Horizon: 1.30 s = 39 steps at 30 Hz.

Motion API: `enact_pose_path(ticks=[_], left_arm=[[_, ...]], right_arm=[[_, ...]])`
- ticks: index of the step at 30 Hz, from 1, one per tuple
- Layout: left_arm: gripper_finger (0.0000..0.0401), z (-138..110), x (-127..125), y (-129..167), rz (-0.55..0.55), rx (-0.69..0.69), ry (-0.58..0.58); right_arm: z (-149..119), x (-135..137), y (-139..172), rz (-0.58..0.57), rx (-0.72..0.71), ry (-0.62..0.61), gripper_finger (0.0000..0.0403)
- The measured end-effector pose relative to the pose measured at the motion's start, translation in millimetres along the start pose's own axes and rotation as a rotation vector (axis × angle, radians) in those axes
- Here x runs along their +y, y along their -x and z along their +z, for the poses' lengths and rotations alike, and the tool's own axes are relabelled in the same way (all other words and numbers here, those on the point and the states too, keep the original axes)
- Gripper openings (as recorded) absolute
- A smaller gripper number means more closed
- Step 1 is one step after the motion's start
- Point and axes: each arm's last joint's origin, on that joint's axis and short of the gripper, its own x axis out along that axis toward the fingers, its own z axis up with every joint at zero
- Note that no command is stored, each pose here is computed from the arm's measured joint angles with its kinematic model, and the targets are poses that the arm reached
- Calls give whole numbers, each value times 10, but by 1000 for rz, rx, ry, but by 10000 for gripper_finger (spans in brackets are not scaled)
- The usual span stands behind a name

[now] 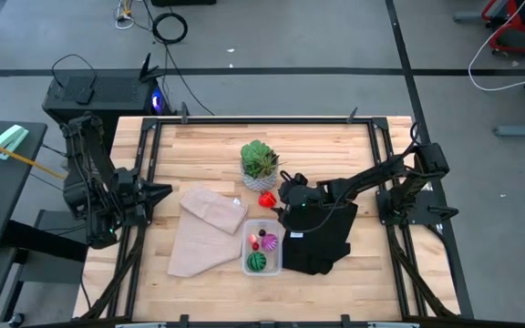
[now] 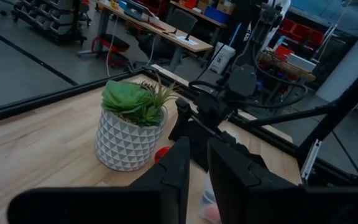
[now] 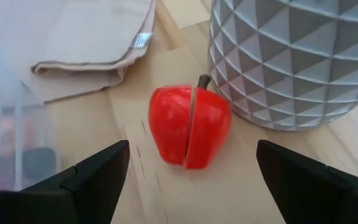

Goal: Pick and placing Produce into tupperware
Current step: Put the red apple into the transparent container

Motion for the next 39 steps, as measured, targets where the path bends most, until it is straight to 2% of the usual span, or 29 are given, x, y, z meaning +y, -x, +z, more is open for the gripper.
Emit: enact_pose_path(ticks=[8,24,32,39], left_arm=[[61,1,1,0,0,0,-1],[62,1,1,-1,1,-1,-2],[68,0,1,-1,1,0,-2],[60,0,1,-1,1,0,-2]], right_arm=[[18,-60,-20,2,8,-13,358],[61,-140,-56,175,60,-42,346],[83,-209,-74,161,58,-60,348],[106,-286,-94,213,78,-84,348]])
